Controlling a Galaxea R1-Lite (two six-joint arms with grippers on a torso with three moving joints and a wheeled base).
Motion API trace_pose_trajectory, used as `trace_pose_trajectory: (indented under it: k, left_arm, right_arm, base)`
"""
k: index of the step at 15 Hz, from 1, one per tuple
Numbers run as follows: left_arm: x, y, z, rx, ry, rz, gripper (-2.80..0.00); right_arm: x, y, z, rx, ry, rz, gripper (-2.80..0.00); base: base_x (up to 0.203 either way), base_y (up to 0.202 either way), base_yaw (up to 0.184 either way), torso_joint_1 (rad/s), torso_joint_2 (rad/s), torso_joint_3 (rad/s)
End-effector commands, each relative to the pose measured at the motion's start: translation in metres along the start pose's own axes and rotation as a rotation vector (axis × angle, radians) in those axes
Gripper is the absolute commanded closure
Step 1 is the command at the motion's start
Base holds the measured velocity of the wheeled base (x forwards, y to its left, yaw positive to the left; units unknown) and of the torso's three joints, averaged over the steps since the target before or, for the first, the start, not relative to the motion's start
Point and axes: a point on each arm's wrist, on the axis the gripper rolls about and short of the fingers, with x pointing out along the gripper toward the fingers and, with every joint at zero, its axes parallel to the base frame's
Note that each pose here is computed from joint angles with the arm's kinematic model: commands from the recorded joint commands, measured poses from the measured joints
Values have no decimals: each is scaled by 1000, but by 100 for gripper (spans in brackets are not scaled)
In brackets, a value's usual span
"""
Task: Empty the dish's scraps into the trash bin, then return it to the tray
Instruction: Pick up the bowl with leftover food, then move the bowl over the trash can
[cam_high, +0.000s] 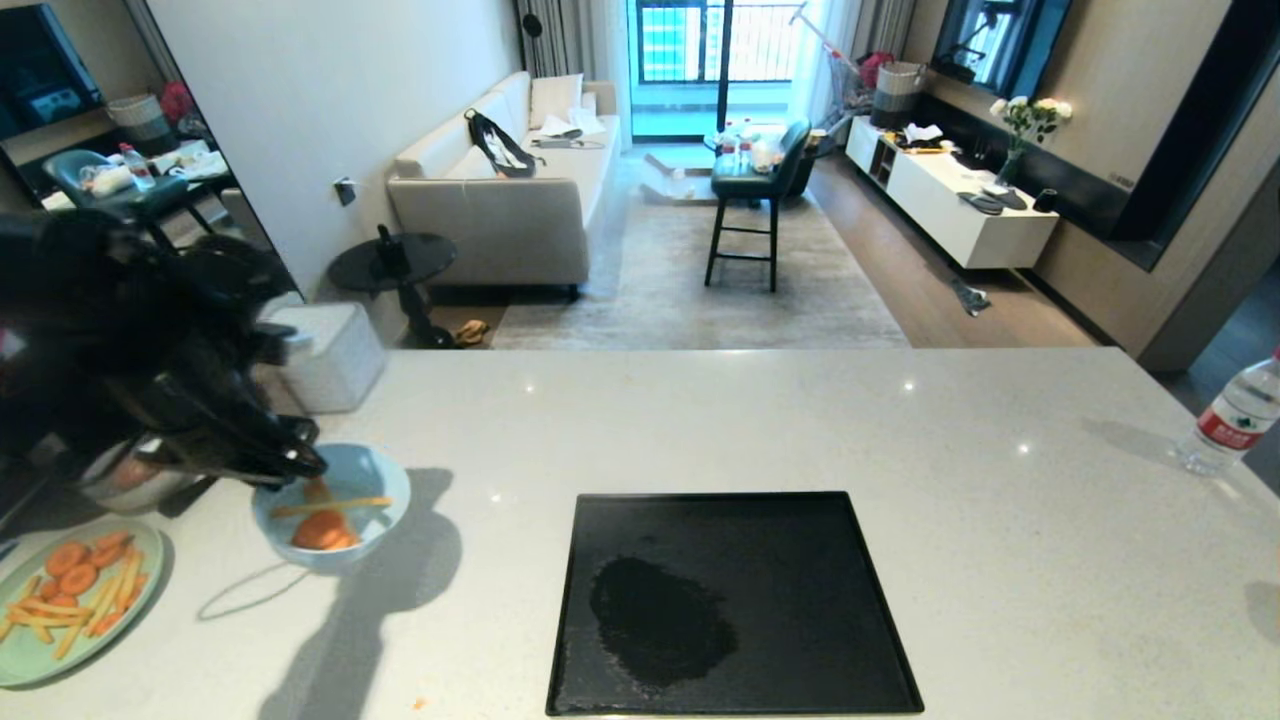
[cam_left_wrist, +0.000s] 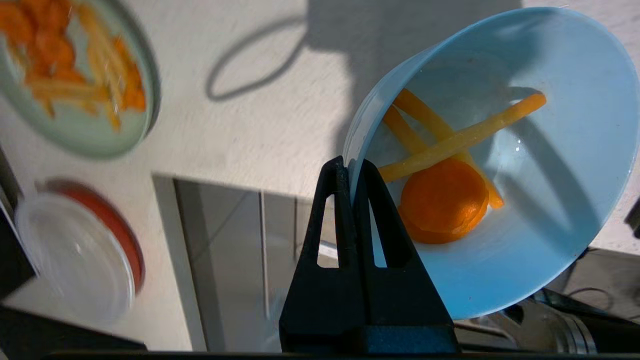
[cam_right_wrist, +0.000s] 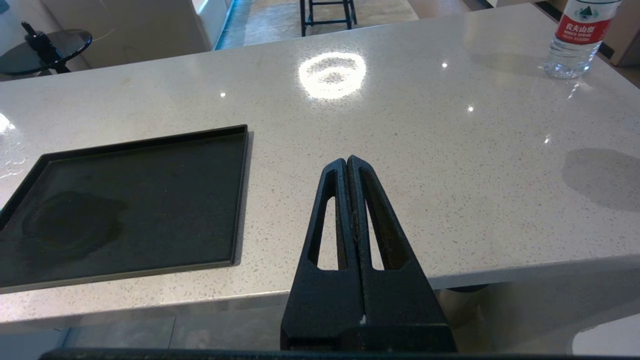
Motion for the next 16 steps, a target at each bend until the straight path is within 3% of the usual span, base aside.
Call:
trace_pose_trajectory:
  k: [1, 3, 4, 7, 11, 16]
  left_arm:
    - [-29, 44, -41, -145, -6, 26, 0]
    - [-38, 61, -82, -228, 32, 1, 0]
    - [-42, 64, -100, -240, 39, -11, 0]
    - [-55, 59, -144, -183, 26, -28, 0]
    - [-61, 40, -188, -161, -8, -110, 0]
    - [-57, 22, -204, -60, -63, -229, 0]
  right_arm:
    - [0, 0, 0, 0, -1, -1, 0]
    - [0, 0, 0, 1, -1, -1, 0]
    - [0, 0, 0, 0, 0, 0, 0]
    - [0, 0, 0, 0, -1, -1, 0]
    - [0, 0, 0, 1, -1, -1, 0]
    - [0, 0, 0, 0, -1, -1, 0]
  base:
    - [0, 0, 0, 0, 0, 0]
    - [0, 0, 0, 0, 0, 0]
    - [0, 0, 0, 0, 0, 0]
    - [0, 0, 0, 0, 0, 0]
    - [0, 0, 0, 0, 0, 0]
    - [0, 0, 0, 0, 0, 0]
